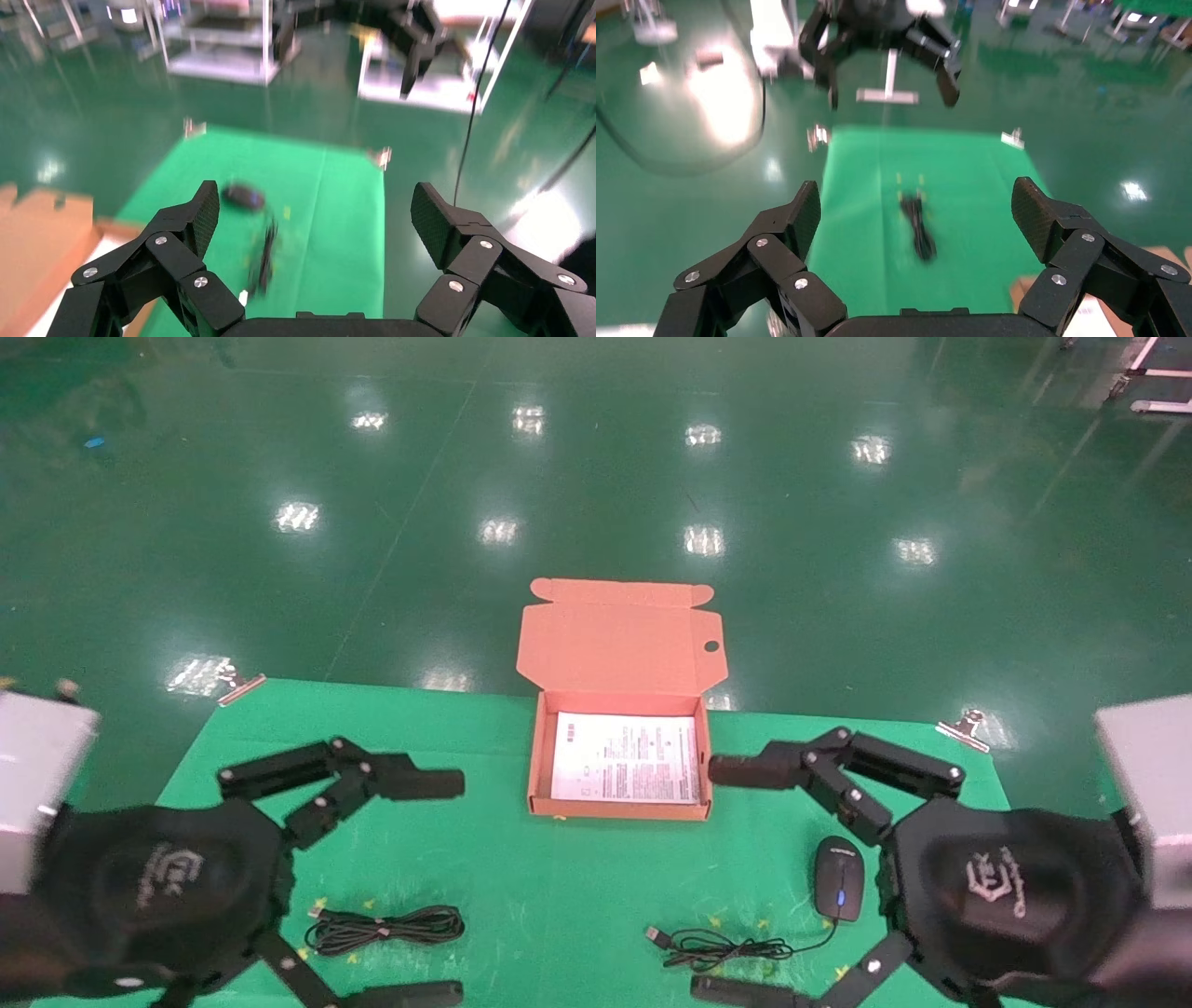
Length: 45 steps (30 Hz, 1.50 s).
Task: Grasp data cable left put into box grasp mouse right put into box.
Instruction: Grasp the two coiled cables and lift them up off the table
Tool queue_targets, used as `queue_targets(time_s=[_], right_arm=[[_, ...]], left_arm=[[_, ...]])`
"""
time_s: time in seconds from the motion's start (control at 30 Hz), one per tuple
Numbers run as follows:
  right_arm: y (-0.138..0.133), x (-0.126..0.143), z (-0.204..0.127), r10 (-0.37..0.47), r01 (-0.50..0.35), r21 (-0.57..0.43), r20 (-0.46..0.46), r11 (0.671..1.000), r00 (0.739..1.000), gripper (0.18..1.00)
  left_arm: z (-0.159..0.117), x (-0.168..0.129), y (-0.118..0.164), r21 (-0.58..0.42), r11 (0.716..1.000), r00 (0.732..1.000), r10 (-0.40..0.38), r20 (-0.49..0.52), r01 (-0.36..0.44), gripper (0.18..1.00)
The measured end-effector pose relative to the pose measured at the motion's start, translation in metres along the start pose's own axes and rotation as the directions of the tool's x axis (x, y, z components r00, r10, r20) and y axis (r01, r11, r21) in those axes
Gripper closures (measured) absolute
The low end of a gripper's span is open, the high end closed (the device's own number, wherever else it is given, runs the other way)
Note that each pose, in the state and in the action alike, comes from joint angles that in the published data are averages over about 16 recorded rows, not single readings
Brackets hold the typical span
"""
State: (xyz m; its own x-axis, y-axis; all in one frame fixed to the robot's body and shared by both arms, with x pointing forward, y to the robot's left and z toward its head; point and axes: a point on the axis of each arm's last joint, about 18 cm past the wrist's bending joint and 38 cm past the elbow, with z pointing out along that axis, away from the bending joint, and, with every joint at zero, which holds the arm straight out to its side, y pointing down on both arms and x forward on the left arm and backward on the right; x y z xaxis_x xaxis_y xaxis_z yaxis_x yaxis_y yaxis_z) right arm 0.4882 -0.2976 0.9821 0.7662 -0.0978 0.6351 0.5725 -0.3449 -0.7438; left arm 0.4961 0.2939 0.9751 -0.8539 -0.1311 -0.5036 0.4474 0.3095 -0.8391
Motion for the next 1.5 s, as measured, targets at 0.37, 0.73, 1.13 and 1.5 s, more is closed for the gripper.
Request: queue_targets(time_s=[0.37, 0.73, 1.13, 1.5], right_arm=[[0.028, 0.017, 0.017, -0.280, 0.305, -0.272, 0.129, 0.913, 0.951, 0.178], [0.072, 0.035, 0.036, -0.428, 0.544, -0.463, 0.337, 0.700, 0.838, 0.178], [0.123, 0.043, 0.055, -0.450, 0.625, -0.573, 0.435, 0.529, 0.780, 0.178], [0.160, 0.042, 0.077, -0.393, 0.556, -0.655, 0.397, 0.512, 0.830, 0.178]], left_arm=[[0.015, -0.024, 0.028, -0.263, 0.963, 0.998, 0.053, -0.040, -0.062, 0.184], [0.030, -0.051, 0.066, -0.545, 0.825, 0.989, 0.119, -0.093, -0.150, 0.184], [0.047, -0.080, 0.107, -0.742, 0.636, 0.975, 0.189, -0.116, -0.212, 0.184], [0.062, -0.095, 0.144, -0.805, 0.567, 0.979, 0.189, -0.081, -0.176, 0.184]])
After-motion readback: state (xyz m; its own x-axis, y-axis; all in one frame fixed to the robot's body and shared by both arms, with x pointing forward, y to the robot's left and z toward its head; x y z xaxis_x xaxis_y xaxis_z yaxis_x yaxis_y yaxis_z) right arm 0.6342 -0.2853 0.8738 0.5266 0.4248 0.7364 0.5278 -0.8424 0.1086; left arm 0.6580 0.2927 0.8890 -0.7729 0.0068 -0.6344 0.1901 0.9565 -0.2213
